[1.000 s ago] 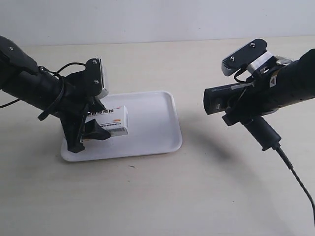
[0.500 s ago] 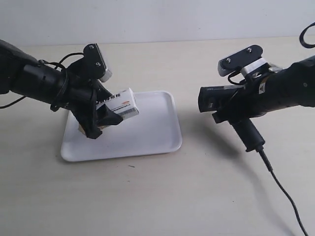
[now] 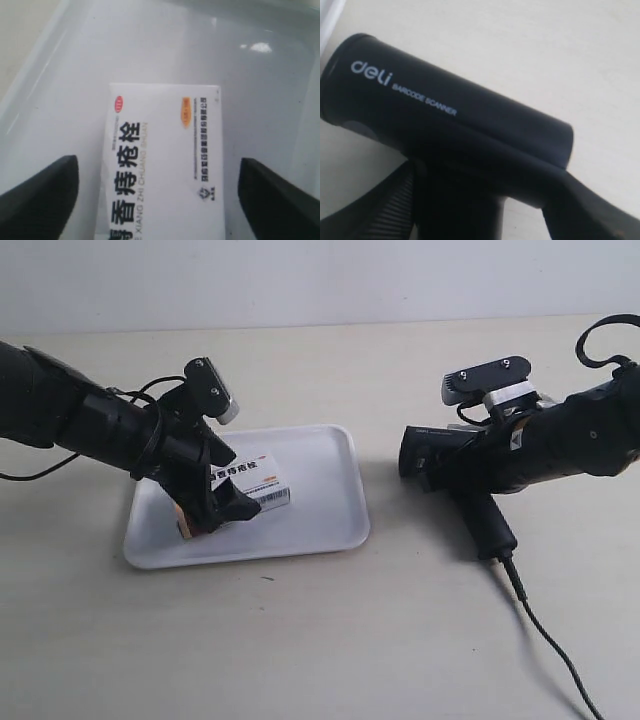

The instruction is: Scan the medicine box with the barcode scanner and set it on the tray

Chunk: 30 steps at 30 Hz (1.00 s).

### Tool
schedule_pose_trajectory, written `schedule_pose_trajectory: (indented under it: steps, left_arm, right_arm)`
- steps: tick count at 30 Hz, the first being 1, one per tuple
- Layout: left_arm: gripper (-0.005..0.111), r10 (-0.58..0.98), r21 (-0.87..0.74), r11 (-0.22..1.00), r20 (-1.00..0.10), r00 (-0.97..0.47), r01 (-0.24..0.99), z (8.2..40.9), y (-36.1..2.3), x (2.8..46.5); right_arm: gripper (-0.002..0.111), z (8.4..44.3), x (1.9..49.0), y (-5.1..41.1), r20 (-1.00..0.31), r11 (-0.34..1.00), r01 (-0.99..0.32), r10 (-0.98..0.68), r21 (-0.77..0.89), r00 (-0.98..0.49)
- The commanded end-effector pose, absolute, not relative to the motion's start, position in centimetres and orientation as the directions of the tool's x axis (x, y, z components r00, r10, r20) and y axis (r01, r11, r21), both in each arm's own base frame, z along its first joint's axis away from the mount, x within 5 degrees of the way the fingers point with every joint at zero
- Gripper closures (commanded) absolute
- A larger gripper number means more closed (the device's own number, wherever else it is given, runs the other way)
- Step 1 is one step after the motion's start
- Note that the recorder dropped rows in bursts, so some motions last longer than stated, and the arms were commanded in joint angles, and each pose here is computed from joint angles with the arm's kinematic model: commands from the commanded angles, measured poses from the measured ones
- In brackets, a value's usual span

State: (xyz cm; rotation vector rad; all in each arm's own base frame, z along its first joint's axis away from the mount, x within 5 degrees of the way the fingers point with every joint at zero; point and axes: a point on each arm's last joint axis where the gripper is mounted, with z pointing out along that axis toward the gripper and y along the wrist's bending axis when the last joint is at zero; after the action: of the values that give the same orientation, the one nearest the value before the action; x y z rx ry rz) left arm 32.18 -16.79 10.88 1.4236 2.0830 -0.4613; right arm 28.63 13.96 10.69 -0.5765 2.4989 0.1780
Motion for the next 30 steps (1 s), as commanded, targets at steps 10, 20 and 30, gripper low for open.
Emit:
schedule_pose_trajectory:
  steps: [10, 20, 30]
  left_arm:
    - [0.019, 0.645, 0.052, 0.404, -0.723, -0.245, 0.913, 18.9, -16.7, 30.9]
    - [0.104, 0.456, -0.008, 0.609, -0.815, -0.358, 0.793, 26.6, -13.5, 24.3]
    - [0.104, 0.118, -0.113, 0.847, -0.913, -0.391, 0.520, 25.2, -7.9, 15.2]
  right_arm:
    - [0.025, 19.5, 26.8, 12.9, -0.645, 0.914, -0.406, -0.307, 0.005, -0.700]
    - [0.096, 29.0, 18.0, 8.7, -0.883, 0.917, -0.391, -0.123, 0.074, -0.454]
    - [0.108, 23.4, 12.4, 6.1, -0.879, 0.917, -0.346, 0.008, 0.196, -0.477]
